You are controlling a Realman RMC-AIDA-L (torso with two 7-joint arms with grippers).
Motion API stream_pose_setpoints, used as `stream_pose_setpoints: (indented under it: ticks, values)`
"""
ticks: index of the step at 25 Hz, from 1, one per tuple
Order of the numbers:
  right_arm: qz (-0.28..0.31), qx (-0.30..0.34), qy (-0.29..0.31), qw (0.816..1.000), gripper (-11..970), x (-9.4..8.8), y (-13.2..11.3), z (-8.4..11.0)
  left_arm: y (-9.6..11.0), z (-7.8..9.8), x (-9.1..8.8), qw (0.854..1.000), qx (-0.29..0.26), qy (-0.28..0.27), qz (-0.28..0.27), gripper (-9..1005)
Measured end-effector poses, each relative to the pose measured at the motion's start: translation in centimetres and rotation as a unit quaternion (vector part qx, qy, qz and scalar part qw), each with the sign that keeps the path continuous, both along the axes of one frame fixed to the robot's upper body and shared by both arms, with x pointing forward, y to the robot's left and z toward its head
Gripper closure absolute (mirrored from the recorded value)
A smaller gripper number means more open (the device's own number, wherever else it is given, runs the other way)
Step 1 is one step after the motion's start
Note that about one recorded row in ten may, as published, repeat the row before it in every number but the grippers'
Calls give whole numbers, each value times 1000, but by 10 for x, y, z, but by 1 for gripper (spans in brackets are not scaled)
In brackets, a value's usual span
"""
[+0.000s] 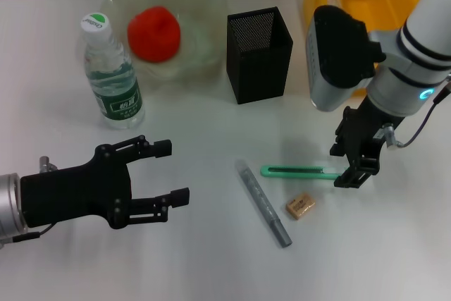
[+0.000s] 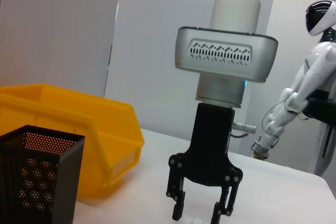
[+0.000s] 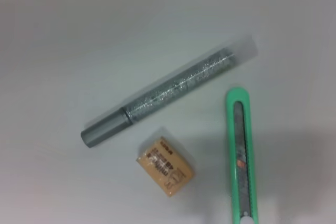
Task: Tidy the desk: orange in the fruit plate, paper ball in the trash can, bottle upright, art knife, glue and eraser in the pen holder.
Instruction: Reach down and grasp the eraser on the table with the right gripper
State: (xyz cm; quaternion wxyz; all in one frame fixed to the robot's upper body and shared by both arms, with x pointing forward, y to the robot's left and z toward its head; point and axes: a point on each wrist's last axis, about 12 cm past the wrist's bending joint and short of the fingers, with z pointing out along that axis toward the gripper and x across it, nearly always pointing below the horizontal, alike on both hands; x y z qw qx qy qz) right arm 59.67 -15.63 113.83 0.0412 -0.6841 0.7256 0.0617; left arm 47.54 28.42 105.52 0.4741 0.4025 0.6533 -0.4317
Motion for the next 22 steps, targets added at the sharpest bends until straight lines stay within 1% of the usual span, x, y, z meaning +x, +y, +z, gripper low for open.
stream_pose_setpoints:
  ticks: [11,17,22]
  values:
    - [18,-10,-10,1000,443,-2,6,-5,1,0,0,1000,0,0,3,137]
    - [25,-18,-15,999,548,-2,8,-9,0,1,2,1000,-1,0,3,137]
    - [26,-19,-15,999,544,-3,8,-10,-1,1,2,1000,-2,0,2,137]
